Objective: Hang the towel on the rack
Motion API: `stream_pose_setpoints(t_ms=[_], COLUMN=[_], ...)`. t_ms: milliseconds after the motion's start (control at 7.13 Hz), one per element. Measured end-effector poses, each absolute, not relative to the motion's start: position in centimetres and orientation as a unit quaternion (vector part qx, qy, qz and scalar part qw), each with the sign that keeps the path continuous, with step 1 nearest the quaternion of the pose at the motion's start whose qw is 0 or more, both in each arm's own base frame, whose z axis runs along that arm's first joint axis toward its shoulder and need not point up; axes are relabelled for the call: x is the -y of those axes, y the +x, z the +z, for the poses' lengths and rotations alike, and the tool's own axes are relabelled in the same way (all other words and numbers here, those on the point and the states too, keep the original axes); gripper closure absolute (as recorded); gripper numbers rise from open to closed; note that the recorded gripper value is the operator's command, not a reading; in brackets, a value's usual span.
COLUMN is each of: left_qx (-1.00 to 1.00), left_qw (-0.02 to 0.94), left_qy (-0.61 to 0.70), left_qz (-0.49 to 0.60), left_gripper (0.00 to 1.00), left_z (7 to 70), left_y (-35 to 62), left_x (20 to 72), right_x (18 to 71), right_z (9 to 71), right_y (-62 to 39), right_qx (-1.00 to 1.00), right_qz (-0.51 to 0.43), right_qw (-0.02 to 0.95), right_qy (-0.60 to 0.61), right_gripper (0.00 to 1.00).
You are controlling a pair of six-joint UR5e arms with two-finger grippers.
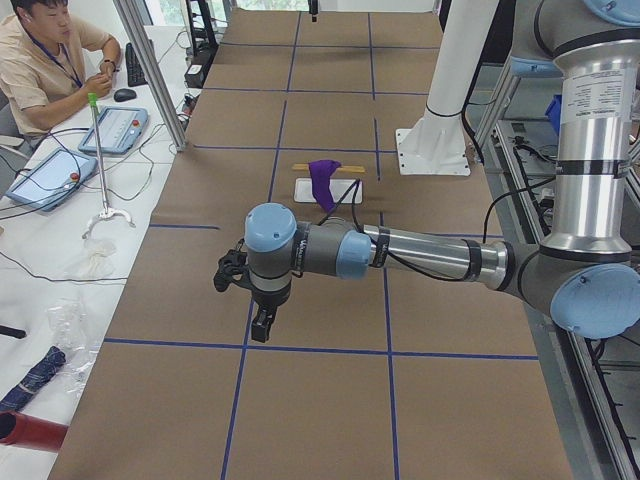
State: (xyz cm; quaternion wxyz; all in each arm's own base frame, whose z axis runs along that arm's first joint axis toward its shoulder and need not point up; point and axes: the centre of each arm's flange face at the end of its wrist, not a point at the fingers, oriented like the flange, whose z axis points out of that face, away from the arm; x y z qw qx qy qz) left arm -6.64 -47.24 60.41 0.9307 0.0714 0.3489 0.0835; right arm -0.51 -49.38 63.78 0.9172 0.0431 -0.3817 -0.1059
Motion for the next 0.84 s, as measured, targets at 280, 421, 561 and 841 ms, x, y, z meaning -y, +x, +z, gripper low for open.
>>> stream_pose_setpoints(t_ms=[280, 421, 561, 841], left_qx=[-0.353, -0.353, -0.354, -0.355], left_qw=[0.928, 0.927, 0.926, 0.925], left_qy=[0.064, 0.07, 0.073, 0.073], left_qz=[0.1, 0.107, 0.112, 0.115], left_gripper=[0.0, 0.0, 0.0, 0.0], left_z=[61.2, 61.2, 61.1, 61.1], left_y=[-4.8, -4.4, -4.1, -3.9], left_x=[47.3, 47.4, 47.4, 47.4], right_x=[50.1, 51.2, 52.0, 52.5], right_z=[63.2, 62.3, 61.7, 61.2], right_y=[-0.5, -0.3, 0.0, 0.6], right_qx=[0.38, 0.376, 0.372, 0.368], right_qz=[-0.107, -0.105, -0.106, -0.108], right_qw=[0.918, 0.92, 0.922, 0.923], right_qy=[0.037, 0.029, 0.027, 0.029], right_gripper=[0.0, 0.0, 0.0, 0.0])
